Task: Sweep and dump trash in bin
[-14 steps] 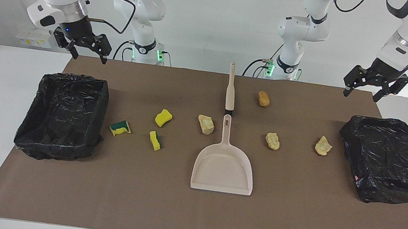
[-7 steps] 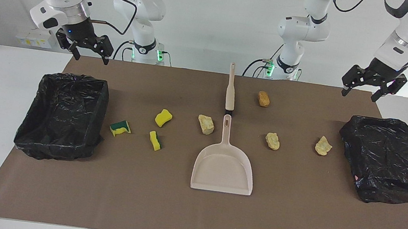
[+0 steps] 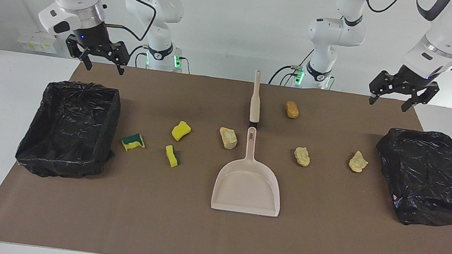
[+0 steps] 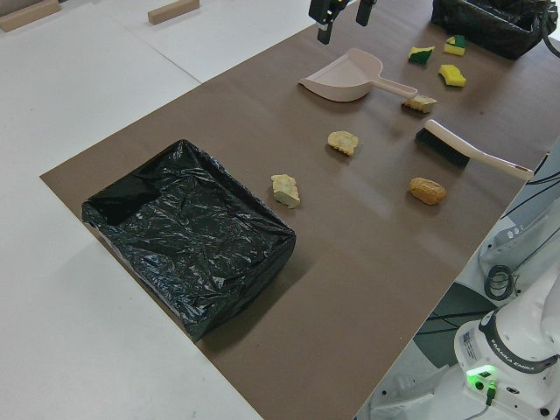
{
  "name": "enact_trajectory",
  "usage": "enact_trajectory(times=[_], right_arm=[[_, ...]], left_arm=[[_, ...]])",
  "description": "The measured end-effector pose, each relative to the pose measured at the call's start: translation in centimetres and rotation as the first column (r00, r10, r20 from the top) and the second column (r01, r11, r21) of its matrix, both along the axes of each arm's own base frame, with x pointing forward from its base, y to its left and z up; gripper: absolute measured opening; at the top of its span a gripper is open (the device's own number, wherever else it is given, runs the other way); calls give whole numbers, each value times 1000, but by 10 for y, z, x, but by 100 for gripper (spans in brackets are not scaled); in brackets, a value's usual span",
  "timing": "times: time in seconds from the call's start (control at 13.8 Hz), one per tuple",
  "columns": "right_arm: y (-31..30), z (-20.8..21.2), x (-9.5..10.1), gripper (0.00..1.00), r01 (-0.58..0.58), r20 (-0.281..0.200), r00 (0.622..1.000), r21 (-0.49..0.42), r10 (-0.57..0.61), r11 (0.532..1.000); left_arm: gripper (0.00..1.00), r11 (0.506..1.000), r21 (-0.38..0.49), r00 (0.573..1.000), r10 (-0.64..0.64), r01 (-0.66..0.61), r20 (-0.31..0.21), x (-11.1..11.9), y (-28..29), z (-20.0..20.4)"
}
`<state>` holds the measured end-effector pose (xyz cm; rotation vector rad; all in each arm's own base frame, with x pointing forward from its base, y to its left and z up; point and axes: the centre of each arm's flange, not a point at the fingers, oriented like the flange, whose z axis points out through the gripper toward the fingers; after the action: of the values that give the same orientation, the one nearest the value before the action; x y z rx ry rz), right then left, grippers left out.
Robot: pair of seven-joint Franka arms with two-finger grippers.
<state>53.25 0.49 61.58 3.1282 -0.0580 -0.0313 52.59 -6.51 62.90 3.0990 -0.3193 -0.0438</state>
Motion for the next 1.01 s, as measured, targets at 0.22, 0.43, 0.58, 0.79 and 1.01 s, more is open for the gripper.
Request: enact_trajectory(times=[0.22,0.43,0.58,0.79,1.01], right_arm=[[0,-3,-3,100,1,-22,1000,0,-1,1000],[0,-5,-4,100,1,-39,999,0,-1,1000],[-1,-16,-5,100,2,-99,995,1,-2,1000],[-3,-24,11,100,3,-160,987,7,-1,1000],[8,-34,46,100,-21,-160,987,19,24,1000]], left_arm=[[100,999,14,998,-33,34,-48,-41,-54,-39],[100,999,31,998,-25,27,-66,-83,-105,-80],[100,998,35,995,-54,57,-81,-109,-130,-96],[100,997,34,996,-65,68,-67,-151,-168,-120],[100,997,43,996,-64,66,-58,-196,-212,-149]])
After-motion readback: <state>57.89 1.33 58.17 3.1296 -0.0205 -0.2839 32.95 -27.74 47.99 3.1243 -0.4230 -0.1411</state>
